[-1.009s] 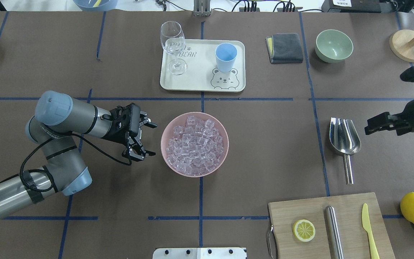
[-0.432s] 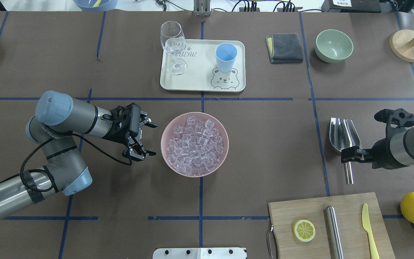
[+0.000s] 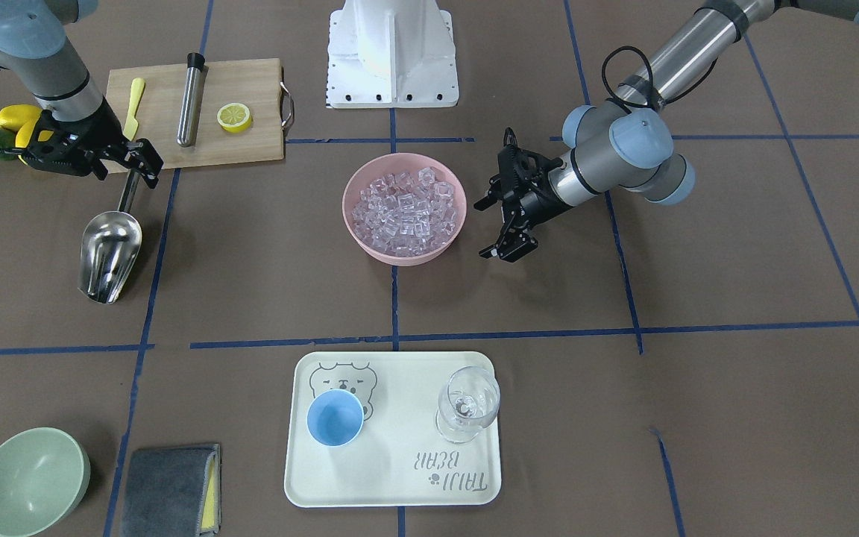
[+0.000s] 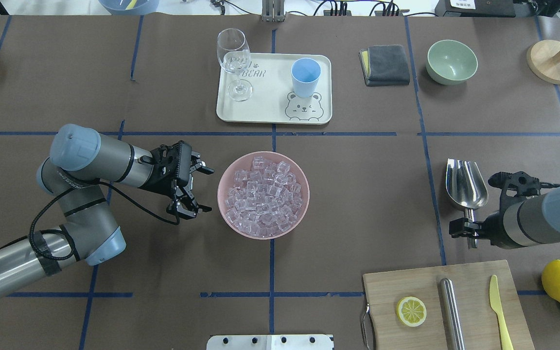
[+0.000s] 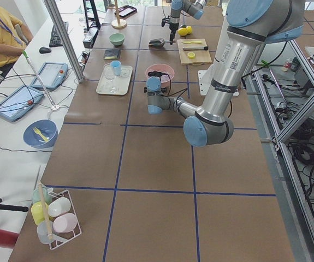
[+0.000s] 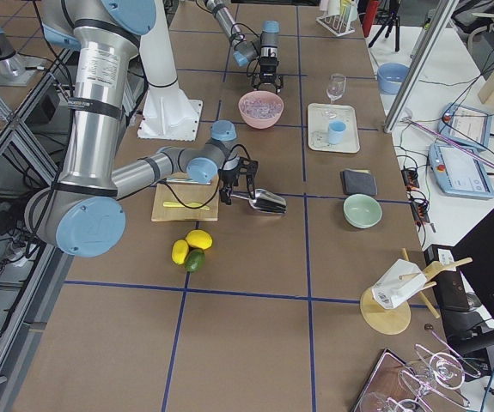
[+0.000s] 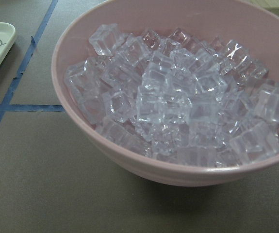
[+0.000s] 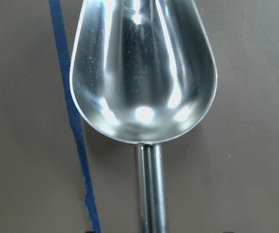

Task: Put ice in cup with scoop
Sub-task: 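Lower the right gripper onto the metal scoop handle and close it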

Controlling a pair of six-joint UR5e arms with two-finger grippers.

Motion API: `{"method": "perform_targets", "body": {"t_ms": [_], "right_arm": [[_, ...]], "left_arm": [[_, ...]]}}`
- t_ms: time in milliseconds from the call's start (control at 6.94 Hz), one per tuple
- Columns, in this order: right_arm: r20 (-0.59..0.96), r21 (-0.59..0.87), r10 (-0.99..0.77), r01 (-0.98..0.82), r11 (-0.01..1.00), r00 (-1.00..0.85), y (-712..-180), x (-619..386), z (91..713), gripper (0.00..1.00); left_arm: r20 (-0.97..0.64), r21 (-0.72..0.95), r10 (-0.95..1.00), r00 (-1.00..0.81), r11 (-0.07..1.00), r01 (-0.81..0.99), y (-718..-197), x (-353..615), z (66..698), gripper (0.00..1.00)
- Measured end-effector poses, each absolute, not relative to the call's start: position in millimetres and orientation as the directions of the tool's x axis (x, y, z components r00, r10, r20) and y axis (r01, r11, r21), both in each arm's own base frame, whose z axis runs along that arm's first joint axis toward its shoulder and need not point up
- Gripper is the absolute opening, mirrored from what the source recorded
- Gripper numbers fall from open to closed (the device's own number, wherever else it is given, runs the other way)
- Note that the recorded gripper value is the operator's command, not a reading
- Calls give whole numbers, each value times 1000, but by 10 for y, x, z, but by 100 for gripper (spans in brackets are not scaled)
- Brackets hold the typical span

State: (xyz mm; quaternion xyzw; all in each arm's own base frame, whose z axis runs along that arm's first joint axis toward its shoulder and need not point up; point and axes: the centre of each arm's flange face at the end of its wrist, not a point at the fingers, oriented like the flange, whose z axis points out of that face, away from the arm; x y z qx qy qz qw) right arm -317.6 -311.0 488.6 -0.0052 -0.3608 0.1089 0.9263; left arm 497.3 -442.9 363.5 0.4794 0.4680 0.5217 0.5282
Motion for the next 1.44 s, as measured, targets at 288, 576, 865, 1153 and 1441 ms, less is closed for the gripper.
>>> {"method": "perform_targets", "body": {"t_ms": [288, 576, 865, 1153, 1441], "right_arm": [[673, -81, 184, -176, 981, 716, -3085, -3233, 4850, 69], [675, -46, 129, -133, 990, 726, -3100, -3223, 4849, 67], [675, -14, 102, -125, 992, 731, -3191, -3134, 4852, 62], [673, -8, 101, -128, 992, 733, -3227, -3110, 4862, 60], [670, -10, 103, -130, 991, 735, -3233, -3109, 4881, 57]], "left_arm": [[5, 995, 1000, 18, -3, -103, -4430, 4978, 3639, 100], [6, 994, 999, 38, -2, -107, -4445, 5006, 3643, 100], [6, 994, 999, 48, -1, -109, -4444, 5040, 3639, 100], [9, 994, 999, 49, -4, -107, -4445, 5048, 3624, 100], [9, 994, 999, 49, -4, -106, -4446, 5050, 3618, 100]]}}
